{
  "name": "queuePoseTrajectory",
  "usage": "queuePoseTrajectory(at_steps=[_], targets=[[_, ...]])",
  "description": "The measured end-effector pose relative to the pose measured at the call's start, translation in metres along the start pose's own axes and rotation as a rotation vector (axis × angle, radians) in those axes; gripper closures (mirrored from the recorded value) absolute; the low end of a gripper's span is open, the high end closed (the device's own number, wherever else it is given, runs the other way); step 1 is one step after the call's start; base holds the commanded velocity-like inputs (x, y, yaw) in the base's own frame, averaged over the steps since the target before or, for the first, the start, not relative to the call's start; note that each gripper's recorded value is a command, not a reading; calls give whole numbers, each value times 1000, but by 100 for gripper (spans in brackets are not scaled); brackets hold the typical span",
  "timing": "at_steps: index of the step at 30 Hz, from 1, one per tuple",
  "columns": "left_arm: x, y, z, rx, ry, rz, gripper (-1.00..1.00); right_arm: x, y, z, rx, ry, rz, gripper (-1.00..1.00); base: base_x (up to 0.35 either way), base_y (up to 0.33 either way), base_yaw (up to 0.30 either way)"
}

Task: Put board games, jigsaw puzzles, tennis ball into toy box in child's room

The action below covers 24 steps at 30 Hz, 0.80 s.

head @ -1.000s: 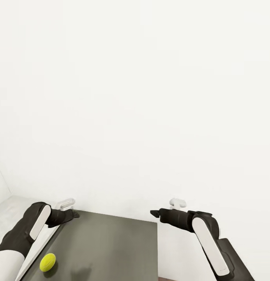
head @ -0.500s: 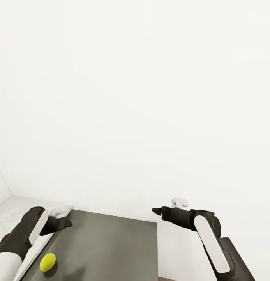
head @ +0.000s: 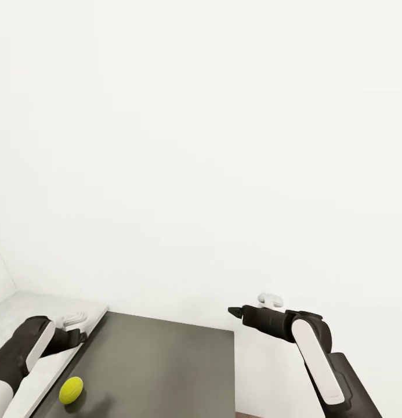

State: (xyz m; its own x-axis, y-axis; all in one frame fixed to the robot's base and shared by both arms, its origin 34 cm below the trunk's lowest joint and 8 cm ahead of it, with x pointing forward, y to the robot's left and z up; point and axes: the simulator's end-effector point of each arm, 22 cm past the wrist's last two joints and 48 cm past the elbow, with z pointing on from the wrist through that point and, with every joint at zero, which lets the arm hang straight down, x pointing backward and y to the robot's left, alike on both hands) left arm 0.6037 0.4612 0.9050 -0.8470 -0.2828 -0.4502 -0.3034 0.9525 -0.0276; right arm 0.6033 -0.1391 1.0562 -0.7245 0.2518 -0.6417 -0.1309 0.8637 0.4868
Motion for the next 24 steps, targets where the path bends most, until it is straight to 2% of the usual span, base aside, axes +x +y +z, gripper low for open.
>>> queuePoseTrajectory(at_steps=[5, 8, 11, 14, 17, 24], targets=[[2, 2, 6, -5, -15, -4, -100, -3, 2, 0, -4, -3, -2, -100, 0, 0, 0], [9, 7, 16, -13, -16, -15, -100, -2, 6, 0, -14, 3, -2, -100, 0, 0, 0], [16, 5, 22, -13, -9, -19, -100, 2, 19, 3, -43, 16, 0, -100, 0, 0, 0], [20, 2, 25, -10, -4, -20, -100, 9, 51, 8, -115, 33, 20, -100, 0, 0, 0], [24, -5, 28, -3, 3, -16, -100, 10, 58, 8, -133, 35, 28, -100, 0, 0, 0], [36, -14, 34, -33, 25, 68, -100, 9, 58, 7, -138, 32, 38, -100, 0, 0, 0]])
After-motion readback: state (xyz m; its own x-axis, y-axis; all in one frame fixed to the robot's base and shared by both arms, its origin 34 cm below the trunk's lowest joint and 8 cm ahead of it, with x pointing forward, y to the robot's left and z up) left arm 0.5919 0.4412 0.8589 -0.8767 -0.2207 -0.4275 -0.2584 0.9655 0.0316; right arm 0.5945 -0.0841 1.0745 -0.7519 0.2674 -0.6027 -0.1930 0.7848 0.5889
